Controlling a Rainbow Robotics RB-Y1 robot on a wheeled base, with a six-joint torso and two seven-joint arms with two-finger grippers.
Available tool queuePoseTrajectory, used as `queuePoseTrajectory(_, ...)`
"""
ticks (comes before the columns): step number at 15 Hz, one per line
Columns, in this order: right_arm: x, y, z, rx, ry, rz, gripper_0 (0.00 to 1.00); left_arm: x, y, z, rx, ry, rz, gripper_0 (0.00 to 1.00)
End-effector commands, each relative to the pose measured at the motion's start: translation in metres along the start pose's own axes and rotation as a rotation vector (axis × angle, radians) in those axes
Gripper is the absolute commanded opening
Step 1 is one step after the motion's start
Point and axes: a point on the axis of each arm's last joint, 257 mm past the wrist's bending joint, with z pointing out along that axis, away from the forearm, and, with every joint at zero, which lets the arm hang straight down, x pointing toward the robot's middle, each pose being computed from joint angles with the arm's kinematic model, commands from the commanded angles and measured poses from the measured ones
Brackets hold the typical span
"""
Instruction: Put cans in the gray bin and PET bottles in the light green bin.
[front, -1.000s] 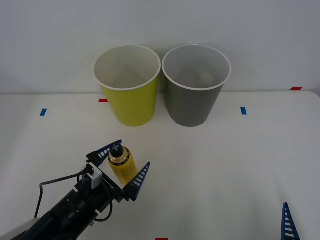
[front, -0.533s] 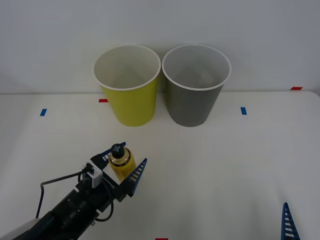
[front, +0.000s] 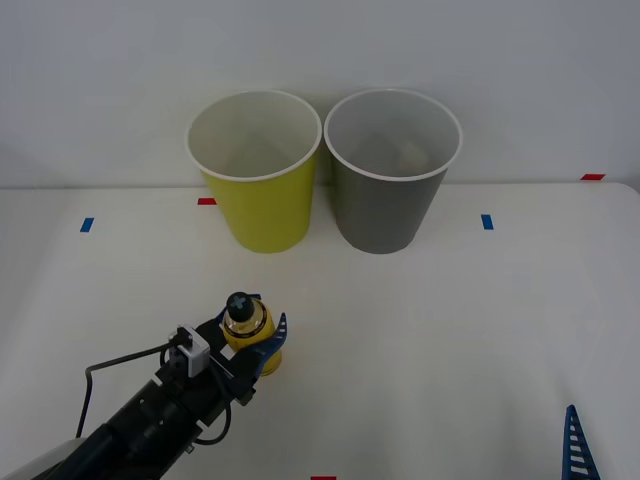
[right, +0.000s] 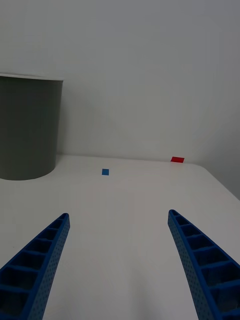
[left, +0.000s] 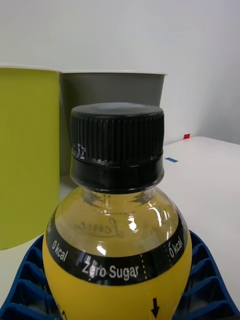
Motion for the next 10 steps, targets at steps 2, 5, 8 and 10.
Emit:
queuePoseTrajectory(2, 0.000, 0.000, 0.000, 0.000, 0.000, 0.000, 0.64, -0.011, -0.004, -0.003, 0.003, 0.089, -0.011, 0.00)
queuePoseTrajectory(5, 0.000, 0.000, 0.000, 0.000, 0.000, 0.000, 0.64, -0.043, 0.004, -0.011, -0.006, 0.166, 0.035, 0.00)
queuePoseTrajectory(8, 0.000, 0.000, 0.000, 0.000, 0.000, 0.000, 0.65, -0.067, 0.016, -0.008, -0.023, 0.187, 0.085, 0.00)
queuePoseTrajectory(10, 0.000, 0.000, 0.000, 0.000, 0.000, 0.000, 0.65, -0.087, 0.025, -0.011, -0.042, 0.220, 0.119, 0.00)
